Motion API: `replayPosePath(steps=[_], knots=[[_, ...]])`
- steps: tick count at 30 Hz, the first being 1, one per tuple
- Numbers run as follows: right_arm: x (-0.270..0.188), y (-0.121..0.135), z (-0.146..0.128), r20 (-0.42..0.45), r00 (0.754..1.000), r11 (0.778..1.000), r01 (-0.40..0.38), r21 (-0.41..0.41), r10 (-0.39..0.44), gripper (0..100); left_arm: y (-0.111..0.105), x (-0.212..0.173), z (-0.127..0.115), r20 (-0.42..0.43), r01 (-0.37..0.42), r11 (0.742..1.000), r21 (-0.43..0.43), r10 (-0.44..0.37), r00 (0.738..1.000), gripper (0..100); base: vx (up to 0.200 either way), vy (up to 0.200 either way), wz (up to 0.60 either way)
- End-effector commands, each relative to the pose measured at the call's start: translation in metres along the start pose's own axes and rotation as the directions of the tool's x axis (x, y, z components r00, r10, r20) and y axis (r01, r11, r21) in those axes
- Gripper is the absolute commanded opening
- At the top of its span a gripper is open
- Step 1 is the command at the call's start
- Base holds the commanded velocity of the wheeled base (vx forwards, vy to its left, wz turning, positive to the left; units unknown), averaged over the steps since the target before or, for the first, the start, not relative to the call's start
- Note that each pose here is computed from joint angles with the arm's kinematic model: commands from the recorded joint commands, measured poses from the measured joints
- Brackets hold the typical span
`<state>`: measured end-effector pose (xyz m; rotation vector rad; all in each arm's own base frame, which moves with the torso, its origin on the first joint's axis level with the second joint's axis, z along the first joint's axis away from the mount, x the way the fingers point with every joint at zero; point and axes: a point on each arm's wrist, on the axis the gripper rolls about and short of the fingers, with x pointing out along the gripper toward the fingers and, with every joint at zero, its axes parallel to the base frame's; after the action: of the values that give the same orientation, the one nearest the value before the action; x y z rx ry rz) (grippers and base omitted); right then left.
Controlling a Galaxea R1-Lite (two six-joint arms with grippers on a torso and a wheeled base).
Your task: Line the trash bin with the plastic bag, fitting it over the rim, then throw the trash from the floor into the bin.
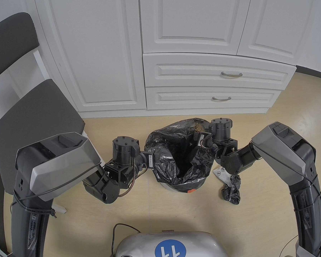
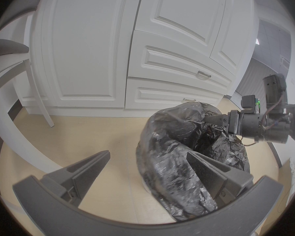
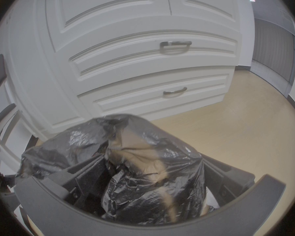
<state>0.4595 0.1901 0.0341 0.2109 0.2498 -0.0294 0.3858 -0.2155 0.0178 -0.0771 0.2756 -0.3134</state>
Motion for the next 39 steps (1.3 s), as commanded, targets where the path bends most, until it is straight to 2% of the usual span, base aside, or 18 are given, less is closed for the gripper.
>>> replayPosePath(steps=[1,4,5,9,12,15,16,17,20,23,29,33,39], knots=[[-0.013,0.008,0.005,-0.011,0.999,0.999,-0.034,0.003,0.034,100,0.0,0.0,0.0,0.0,0.0,1.0,0.0,0.0,1.0,100,0.0,0.0,0.0],[-0.026,0.012,0.015,-0.009,0.998,0.998,-0.055,0.003,0.055,100,0.0,0.001,0.001,0.005,-0.001,1.0,-0.001,0.001,1.0,100,0.0,0.0,0.0],[-0.046,0.016,0.027,-0.02,0.995,0.996,-0.093,-0.001,0.093,100,-0.001,0.002,0.002,0.011,0.0,1.0,-0.004,0.0,1.0,100,0.0,0.0,0.0],[-0.068,0.013,0.037,-0.048,0.99,0.99,-0.137,-0.015,0.136,100,-0.001,0.007,-0.002,0.011,0.0,1.0,-0.01,0.0,1.0,100,0.0,0.0,0.0],[-0.063,0.006,0.035,-0.082,0.991,0.993,-0.111,-0.026,0.109,100,-0.001,0.014,-0.007,0.01,-0.001,1.0,-0.025,0.002,1.0,100,0.0,0.0,0.0],[-0.047,-0.007,0.027,-0.123,0.99,0.997,-0.07,-0.034,0.065,100,0.001,0.031,-0.015,0.033,-0.066,0.997,-0.05,0.068,0.997,100,0.0,0.0,0.0],[-0.047,-0.007,0.027,-0.123,0.99,0.997,-0.07,-0.034,0.065,100,0.001,0.031,-0.015,0.033,-0.066,0.997,-0.05,0.068,0.997,100,0.0,0.0,0.0],[-0.035,-0.013,0.023,-0.122,0.991,0.998,-0.051,-0.031,0.047,100,0.006,0.042,-0.02,0.041,-0.108,0.993,-0.056,0.111,0.993,100,0.0,0.0,0.0],[-0.019,-0.019,0.014,-0.122,0.992,0.999,-0.032,-0.027,0.029,100,0.018,0.049,-0.02,0.036,-0.138,0.988,-0.064,0.14,0.989,100,0.0,0.0,0.0],[-0.008,-0.023,0.01,-0.111,0.994,1.0,-0.021,-0.015,0.019,100,0.027,0.057,-0.019,0.052,-0.153,0.984,-0.088,0.158,0.986,100,0.0,0.0,0.0],[0.004,-0.028,0.006,-0.094,0.996,1.0,-0.006,0.003,0.007,100,0.035,0.079,-0.016,0.124,-0.178,0.965,-0.195,0.204,0.971,100,0.0,0.0,0.0],[0.014,-0.028,0.005,-0.054,0.998,0.999,-0.004,0.036,0.006,100,0.036,0.088,-0.013,0.163,-0.199,0.956,-0.215,0.236,0.958,100,0.0,0.0,0.0],[0.023,-0.028,0.013,-0.004,1.0,0.996,-0.008,0.094,0.008,100,0.036,0.088,-0.012,0.173,-0.2,0.955,-0.219,0.239,0.955,100,0.0,0.0,0.0]])
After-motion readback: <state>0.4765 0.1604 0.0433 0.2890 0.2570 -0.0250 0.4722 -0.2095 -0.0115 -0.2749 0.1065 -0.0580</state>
